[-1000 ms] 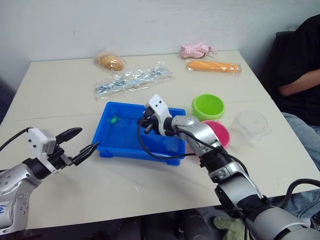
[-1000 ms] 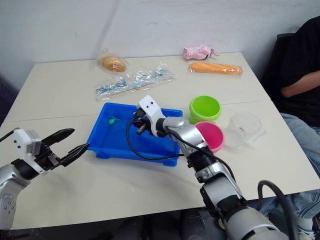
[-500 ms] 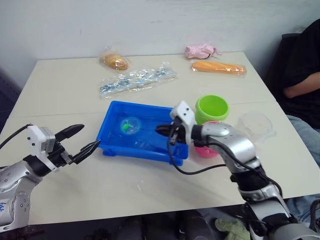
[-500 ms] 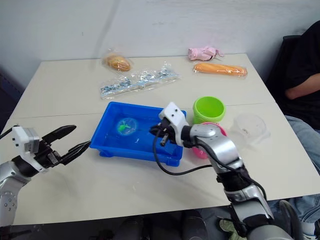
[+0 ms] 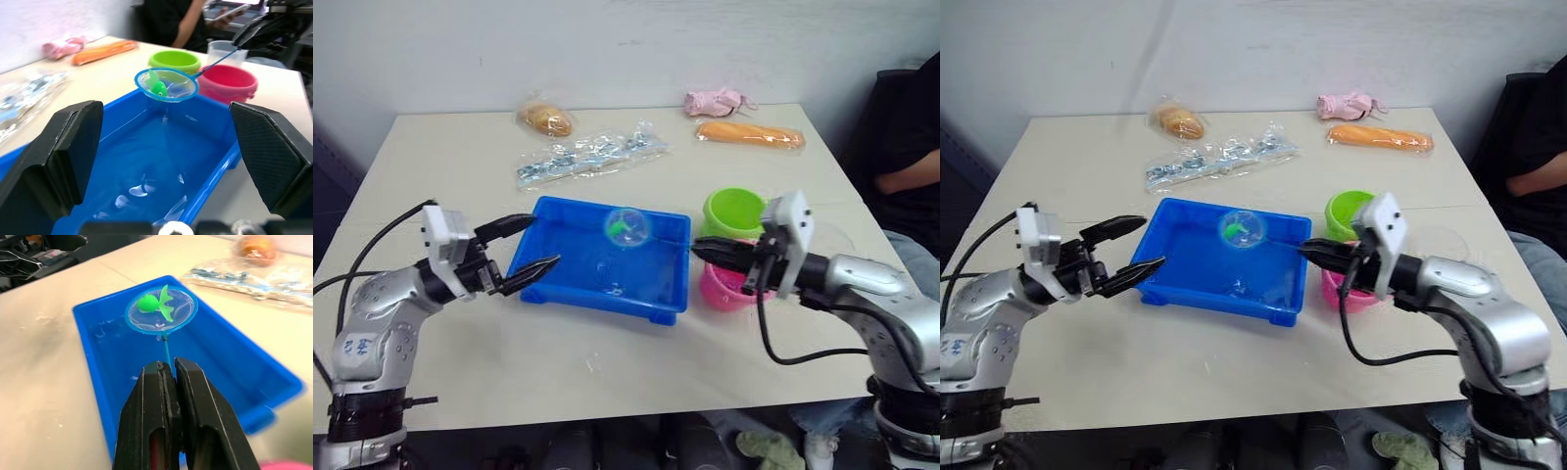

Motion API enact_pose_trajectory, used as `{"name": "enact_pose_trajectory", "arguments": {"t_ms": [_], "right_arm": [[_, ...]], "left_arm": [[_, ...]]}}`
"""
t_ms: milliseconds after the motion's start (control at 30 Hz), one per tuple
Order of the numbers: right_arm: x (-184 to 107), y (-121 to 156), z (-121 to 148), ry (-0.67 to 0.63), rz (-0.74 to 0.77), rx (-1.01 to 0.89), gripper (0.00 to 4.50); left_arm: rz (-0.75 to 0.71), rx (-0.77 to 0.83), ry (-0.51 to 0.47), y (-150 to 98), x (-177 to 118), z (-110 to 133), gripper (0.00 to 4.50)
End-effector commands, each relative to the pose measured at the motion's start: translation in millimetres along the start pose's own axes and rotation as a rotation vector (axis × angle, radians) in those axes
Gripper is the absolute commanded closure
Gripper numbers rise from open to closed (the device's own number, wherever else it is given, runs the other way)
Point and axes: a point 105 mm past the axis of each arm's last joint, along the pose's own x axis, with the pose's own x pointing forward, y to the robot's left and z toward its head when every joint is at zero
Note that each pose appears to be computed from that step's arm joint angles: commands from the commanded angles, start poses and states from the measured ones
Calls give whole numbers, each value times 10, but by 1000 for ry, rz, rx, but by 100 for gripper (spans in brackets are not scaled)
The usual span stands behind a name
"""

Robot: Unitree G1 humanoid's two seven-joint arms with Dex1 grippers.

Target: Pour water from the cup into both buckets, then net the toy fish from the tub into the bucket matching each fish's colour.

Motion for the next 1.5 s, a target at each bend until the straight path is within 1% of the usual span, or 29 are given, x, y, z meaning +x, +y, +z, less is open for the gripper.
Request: {"name": "enact_pose_trajectory", "arguments": {"t_ms": [33,167,267,333,400,467,533,600,733,933,1067,1200,1267,1500], "right_arm": [[-250,-38,201,-44,-77,-57,450],[-506,-164,217,-19,-194,-79,450],[-758,-336,210,-6,-318,-102,450],[-913,-465,156,21,-403,-88,450],[-1001,-544,109,51,-452,-113,450],[-1054,-604,94,50,-489,-123,450],[-1129,-711,54,50,-552,-137,450],[-1215,-834,-13,65,-624,-153,450],[-1271,-958,-41,106,-691,-235,450],[-1285,-1041,-131,203,-715,-376,450],[-1271,-1057,-141,251,-716,-520,450],[-1265,-1066,-137,239,-729,-565,450],[-1223,-1045,-142,220,-713,-571,450],[-1121,-1010,-206,225,-662,-642,450]], "left_arm": [[-70,8,-21,-36,150,33,5],[-118,2,-38,-55,272,32,5],[-154,-10,-49,-85,375,6,5],[-172,-19,-54,-105,426,-15,5],[-186,-25,-57,-122,464,-32,5],[-194,-28,-62,-136,488,-36,5],[-194,-22,-79,-135,511,-23,5],[-199,-23,-76,-132,532,-43,5],[-203,-23,-71,-126,542,-51,5],[-208,-23,-66,-138,545,-65,5],[-215,-23,-64,-156,569,-82,5],[-218,-24,-65,-172,572,-85,5],[-215,-25,-67,-171,575,-90,5],[-211,-30,-73,-189,586,-106,5]]}}
